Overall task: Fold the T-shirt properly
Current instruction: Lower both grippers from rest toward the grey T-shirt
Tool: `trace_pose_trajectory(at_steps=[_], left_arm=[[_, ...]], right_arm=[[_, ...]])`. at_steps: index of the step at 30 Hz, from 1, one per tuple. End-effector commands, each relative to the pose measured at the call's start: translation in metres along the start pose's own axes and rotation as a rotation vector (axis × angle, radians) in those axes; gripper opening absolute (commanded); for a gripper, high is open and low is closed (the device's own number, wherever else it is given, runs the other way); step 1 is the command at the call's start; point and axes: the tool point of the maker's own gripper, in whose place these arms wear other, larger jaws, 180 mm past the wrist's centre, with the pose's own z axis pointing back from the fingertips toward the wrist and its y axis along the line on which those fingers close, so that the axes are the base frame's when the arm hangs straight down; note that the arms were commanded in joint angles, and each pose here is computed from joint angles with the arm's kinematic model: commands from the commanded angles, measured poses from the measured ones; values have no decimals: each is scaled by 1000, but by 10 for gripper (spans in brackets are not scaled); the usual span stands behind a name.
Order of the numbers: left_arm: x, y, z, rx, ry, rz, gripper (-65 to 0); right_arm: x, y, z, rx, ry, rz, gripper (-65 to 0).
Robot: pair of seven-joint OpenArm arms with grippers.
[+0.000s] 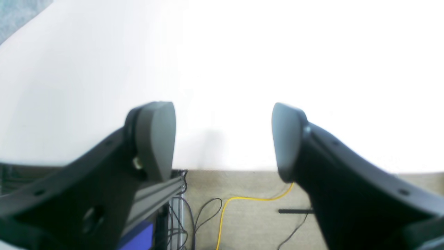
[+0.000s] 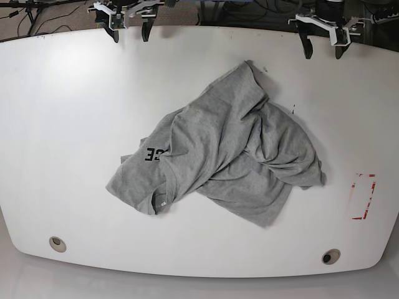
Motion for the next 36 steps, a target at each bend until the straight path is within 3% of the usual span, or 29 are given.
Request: trace_pose_trajectory(at_steps=[1,22,30,36], left_arm=[[6,3,0,4,-26,-4,-205],[62,-5,-25,-15,-171,-10,-213],[66,-7,-35,-2,-198,16,-216],[74,-8,-51,8,-227,43,-215]], right_arm=[[9,0,1,-2,-38,-8,-234],[67,1,-46,17,-174,-3,-238],[95,-12,-80,-27,-181,-6,-238],[108,-33,-86,-88,-197,-4,-243]])
